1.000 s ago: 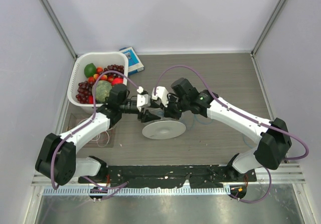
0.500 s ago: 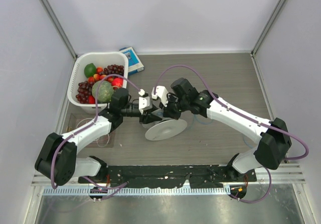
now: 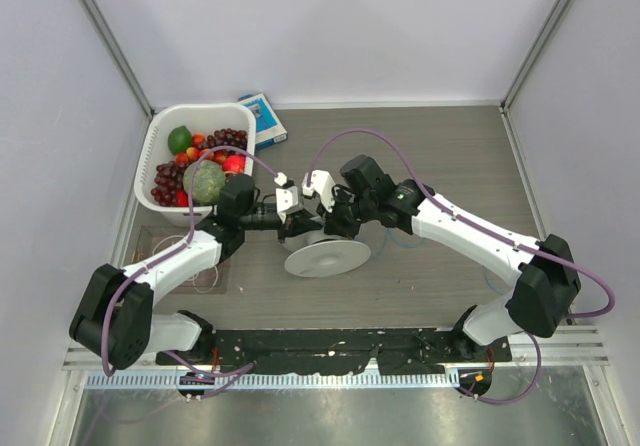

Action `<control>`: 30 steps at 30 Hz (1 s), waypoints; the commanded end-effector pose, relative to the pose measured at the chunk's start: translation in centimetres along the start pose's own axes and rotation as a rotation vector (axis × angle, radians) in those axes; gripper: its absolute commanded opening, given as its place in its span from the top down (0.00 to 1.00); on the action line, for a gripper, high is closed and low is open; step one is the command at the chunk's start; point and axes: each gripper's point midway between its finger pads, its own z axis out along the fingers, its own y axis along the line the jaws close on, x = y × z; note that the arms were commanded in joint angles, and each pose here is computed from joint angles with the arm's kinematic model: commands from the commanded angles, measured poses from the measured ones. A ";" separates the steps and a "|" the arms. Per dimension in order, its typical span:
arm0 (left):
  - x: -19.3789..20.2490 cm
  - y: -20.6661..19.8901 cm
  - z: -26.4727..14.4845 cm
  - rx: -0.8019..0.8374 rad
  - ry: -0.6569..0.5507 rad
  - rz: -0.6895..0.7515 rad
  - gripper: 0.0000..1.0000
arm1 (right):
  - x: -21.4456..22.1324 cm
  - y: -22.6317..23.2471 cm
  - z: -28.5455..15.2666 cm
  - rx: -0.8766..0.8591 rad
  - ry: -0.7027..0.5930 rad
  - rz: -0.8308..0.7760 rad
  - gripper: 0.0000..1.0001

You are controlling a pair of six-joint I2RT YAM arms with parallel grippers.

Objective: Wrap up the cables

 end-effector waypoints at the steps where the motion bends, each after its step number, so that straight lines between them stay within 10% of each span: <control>1: -2.2 -0.7 0.5 0.034 -0.056 0.058 0.96 | -0.9 -0.5 0.2 0.029 -0.041 0.001 0.99; 22: -2.6 -1.3 0.5 0.058 -0.069 0.033 0.75 | -0.5 -1.1 0.3 0.071 -0.038 0.015 0.99; 30: -3.0 -0.9 0.7 0.048 -0.072 0.016 0.91 | -0.3 -1.3 0.4 0.087 -0.037 0.031 0.99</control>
